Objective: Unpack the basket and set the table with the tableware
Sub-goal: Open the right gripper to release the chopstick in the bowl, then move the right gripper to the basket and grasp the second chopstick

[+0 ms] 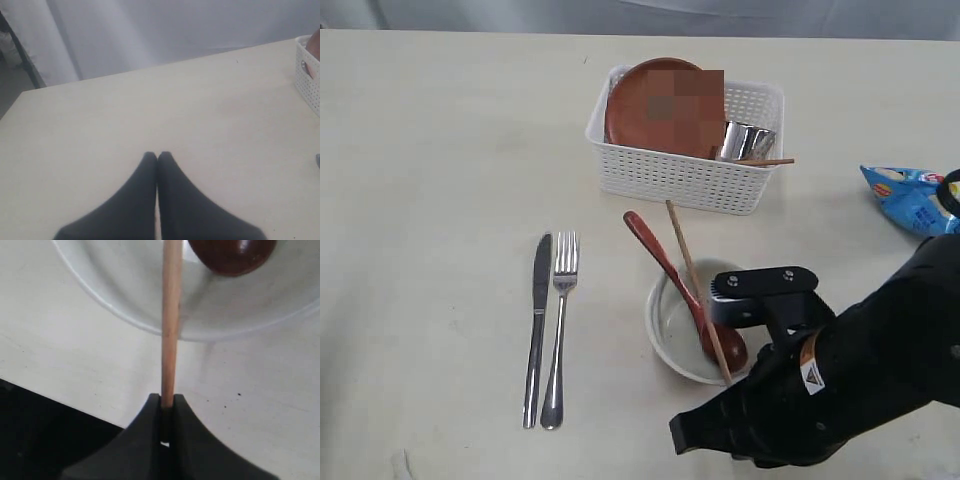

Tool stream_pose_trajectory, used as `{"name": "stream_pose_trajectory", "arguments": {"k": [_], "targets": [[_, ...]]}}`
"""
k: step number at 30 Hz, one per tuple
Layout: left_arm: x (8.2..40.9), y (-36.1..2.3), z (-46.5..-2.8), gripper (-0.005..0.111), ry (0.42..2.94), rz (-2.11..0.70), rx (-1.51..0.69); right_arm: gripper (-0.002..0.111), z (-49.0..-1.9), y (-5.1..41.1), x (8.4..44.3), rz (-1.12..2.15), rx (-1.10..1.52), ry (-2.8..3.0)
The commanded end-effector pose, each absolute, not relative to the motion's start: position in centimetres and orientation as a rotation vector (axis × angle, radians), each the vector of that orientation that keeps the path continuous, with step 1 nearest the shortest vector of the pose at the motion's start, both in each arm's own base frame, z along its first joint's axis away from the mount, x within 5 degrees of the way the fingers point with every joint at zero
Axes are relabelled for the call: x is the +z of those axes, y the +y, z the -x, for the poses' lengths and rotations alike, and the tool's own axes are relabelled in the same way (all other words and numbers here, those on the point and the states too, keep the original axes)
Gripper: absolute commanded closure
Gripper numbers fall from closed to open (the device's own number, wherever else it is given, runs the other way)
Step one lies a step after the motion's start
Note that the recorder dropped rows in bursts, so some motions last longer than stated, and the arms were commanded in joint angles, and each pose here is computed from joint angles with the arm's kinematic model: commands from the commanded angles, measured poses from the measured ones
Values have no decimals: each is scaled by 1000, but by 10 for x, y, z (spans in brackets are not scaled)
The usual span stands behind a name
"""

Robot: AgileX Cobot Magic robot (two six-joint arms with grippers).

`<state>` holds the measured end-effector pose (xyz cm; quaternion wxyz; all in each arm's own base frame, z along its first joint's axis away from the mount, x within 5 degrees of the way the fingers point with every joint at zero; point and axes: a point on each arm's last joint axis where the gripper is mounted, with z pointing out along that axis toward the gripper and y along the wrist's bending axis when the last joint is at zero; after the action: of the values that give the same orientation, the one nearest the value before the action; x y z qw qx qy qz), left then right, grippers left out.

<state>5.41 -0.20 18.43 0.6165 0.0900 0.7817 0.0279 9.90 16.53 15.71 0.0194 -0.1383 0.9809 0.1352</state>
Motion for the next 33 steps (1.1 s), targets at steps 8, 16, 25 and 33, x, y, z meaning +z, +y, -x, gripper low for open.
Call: {"name": "stream_pose_trajectory", "arguments": {"k": [8,16,25,33], "targets": [[185,-3,-54,107,1789,-206,52,98,-98,165,159,484,394,3063],[185,-3,-54,107,1789,-206,52,62,-96,164,161,564,359,3091],[185,-3,-54,107,1789,-208,54,62,-108,172,211,724,290,3005],[185,-2,-54,107,1788,-210,57,62,-185,155,295,605,-131,2811]]}}
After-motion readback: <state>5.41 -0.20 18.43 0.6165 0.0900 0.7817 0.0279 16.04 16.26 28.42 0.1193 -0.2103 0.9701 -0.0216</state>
